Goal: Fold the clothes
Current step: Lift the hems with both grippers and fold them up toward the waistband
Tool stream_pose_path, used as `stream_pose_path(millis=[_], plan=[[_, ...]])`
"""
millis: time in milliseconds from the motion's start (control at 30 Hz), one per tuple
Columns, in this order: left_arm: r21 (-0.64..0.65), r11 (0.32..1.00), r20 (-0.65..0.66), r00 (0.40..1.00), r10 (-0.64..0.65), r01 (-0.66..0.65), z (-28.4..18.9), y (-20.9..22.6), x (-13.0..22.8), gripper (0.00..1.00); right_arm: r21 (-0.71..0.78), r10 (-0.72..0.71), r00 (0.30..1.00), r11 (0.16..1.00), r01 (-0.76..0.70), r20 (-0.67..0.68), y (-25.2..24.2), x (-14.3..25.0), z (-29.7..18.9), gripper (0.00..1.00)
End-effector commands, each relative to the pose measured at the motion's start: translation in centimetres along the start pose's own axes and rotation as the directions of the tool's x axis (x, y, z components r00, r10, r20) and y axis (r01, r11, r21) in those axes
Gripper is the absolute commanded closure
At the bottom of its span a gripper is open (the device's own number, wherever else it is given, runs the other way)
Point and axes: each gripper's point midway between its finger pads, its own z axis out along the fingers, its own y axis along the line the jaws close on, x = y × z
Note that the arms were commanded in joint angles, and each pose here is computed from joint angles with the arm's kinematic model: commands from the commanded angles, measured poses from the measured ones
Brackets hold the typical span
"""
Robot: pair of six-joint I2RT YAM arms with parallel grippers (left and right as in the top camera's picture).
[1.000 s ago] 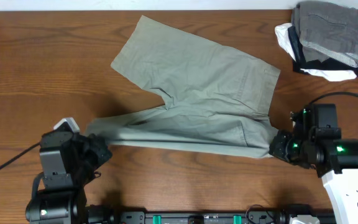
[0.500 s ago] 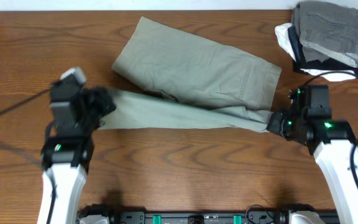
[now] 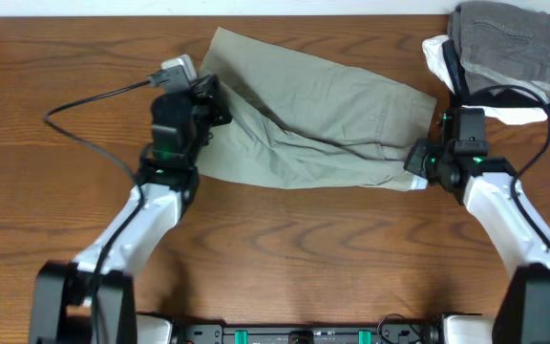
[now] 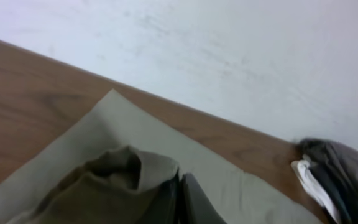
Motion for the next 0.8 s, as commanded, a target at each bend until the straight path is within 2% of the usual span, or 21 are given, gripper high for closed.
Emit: stream_pose_path(millis=[0,267,467,767], plan=[[-0.022,0.999,0.066,0.997,0.027,-0.025,1.0,0.2,-0.9,0.94,0.015,0.014,0.999,1.0,-0.015,0.028,-0.3,-1.1,1.1,0.99],[-0.04,0.997,0.2,0.977,0.076,-0.069,1.1,-0.8,-5.0,0.94,-0.039,0.0,0.975,0.999,0.009,0.223,1.2,-5.8,0.5,0.99],[-0.073,0.99,0.223,0.966,0.133,-0.12,1.5,-2.0,-8.0,0.94,-0.022,0.011,0.929,1.0,-0.003,0.369,1.3,-9.2,-0.6,0.99],[-0.131,0.97,0.242,0.943,0.23,-0.203,1.5,-2.2,-10.0,0.94,-0.051,0.002,0.877,0.998,0.026,0.481,2.3,-11.9,-1.9,0.99]])
